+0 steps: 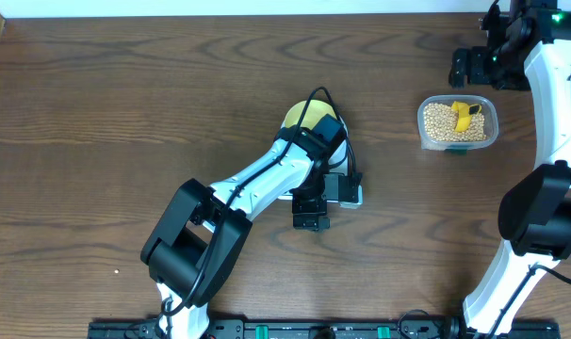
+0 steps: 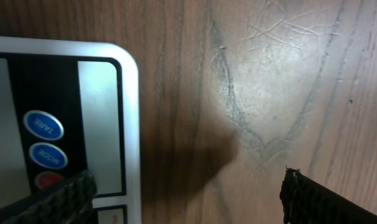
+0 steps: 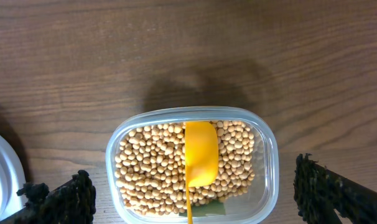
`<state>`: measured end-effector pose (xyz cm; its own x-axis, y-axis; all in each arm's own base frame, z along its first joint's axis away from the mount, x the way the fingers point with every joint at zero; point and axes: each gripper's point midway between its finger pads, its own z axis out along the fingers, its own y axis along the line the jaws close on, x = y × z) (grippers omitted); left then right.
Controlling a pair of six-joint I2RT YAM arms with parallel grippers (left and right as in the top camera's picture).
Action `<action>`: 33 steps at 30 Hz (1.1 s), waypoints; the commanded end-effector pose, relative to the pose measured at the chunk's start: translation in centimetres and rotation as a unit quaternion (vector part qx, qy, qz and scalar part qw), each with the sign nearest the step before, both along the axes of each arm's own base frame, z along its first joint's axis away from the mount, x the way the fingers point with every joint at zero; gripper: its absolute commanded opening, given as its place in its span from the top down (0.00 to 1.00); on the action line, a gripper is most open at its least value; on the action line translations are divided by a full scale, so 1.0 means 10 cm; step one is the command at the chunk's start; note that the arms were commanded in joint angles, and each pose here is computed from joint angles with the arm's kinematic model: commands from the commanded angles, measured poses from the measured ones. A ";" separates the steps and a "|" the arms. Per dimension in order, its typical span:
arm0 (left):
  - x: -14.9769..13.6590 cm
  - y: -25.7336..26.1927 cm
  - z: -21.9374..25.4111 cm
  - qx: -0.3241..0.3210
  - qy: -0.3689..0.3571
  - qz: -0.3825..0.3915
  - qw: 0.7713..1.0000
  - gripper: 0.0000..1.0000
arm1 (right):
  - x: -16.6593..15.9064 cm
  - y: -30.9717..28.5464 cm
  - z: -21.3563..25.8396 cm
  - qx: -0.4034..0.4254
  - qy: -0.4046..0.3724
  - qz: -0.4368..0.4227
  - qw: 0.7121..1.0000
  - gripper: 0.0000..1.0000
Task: Scoop item into bowl and weigh 50g on scale
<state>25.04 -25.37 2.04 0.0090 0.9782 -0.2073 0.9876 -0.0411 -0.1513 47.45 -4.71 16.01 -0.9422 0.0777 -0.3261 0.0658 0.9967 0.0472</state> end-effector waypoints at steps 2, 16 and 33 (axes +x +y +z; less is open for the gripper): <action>-0.02 0.14 -0.24 0.041 0.014 0.010 0.999 0.02 | 0.02 -0.03 0.02 -0.003 -0.004 -0.002 1.000 0.01; 0.02 0.16 -0.28 0.050 0.004 0.015 0.999 0.03 | 0.02 -0.03 0.02 -0.003 -0.004 -0.002 1.000 0.01; 0.06 0.20 -0.39 0.074 -0.008 0.012 0.997 0.02 | 0.02 -0.03 0.02 -0.003 -0.004 -0.002 1.000 0.01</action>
<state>26.28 -25.45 1.70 0.0076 0.9841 -0.1774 0.9957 -0.0239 -0.0901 47.45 -4.71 16.01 -0.9422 0.0777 -0.3261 0.0658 0.9967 0.0472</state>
